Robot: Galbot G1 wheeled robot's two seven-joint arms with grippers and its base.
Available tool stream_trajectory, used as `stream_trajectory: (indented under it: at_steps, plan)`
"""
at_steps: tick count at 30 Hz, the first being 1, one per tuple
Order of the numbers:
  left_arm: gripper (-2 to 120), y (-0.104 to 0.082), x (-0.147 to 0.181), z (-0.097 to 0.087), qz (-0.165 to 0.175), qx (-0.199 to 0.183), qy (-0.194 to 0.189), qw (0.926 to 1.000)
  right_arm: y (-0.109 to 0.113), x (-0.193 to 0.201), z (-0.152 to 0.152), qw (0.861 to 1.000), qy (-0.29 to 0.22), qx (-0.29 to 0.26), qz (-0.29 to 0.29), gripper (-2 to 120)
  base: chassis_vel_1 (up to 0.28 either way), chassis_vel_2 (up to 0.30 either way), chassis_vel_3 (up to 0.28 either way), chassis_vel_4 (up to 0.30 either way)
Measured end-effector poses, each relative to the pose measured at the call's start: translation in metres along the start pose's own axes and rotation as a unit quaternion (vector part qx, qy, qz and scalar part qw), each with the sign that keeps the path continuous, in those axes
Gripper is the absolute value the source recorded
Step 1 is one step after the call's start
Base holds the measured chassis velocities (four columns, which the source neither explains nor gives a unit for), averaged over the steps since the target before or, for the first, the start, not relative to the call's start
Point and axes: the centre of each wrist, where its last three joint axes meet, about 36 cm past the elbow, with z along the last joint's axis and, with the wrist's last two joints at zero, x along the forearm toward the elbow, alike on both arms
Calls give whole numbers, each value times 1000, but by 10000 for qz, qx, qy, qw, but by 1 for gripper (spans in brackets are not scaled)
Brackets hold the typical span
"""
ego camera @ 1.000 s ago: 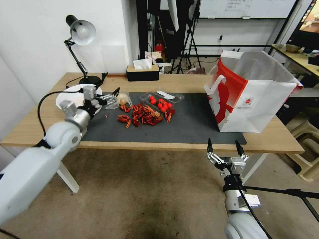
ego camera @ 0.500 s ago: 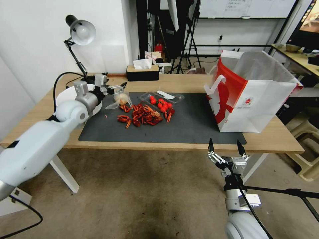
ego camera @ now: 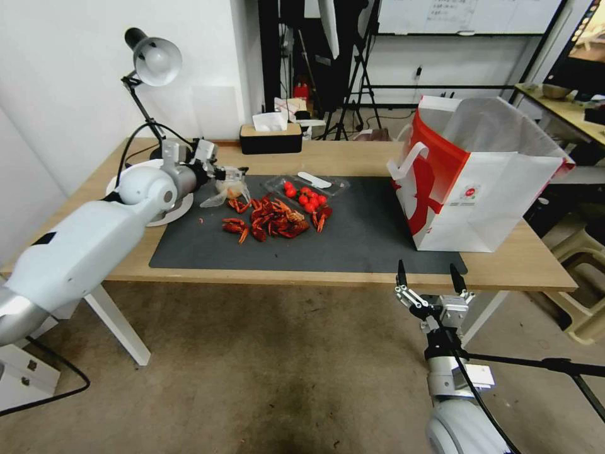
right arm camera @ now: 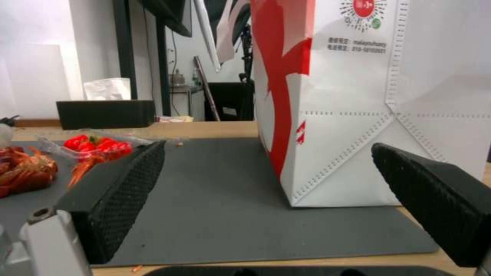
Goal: Pick up the trash from the table and place it into the takeout bag.
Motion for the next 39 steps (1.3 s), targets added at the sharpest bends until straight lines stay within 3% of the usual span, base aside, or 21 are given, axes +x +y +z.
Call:
stream_trajectory:
  at_steps: [6,13,17,20,37,39]
  plan:
    - [93,8,-12,-5,-242,-206,435,9985,-1,0,0,10000,-5,-8,45,100,0,0,0,0]
    - [93,7,-19,-5,-265,-228,522,9980,-1,-1,0,10000,-11,-9,66,100,0,0,0,0]
    - [82,6,-22,-5,-268,-249,601,9975,-1,-1,0,10000,-9,-9,75,100,0,0,0,0]
    - [68,6,-25,-4,-281,-249,724,9967,-1,-1,0,10000,-7,-9,81,100,0,0,0,0]
    - [57,-1,-39,-11,-299,-298,1006,9940,-4,-1,0,9999,-17,8,143,100,0,0,0,0]
    - [47,-3,-42,-12,-302,-351,1094,9929,-4,-1,0,9999,-18,1,155,100,0,0,0,0]
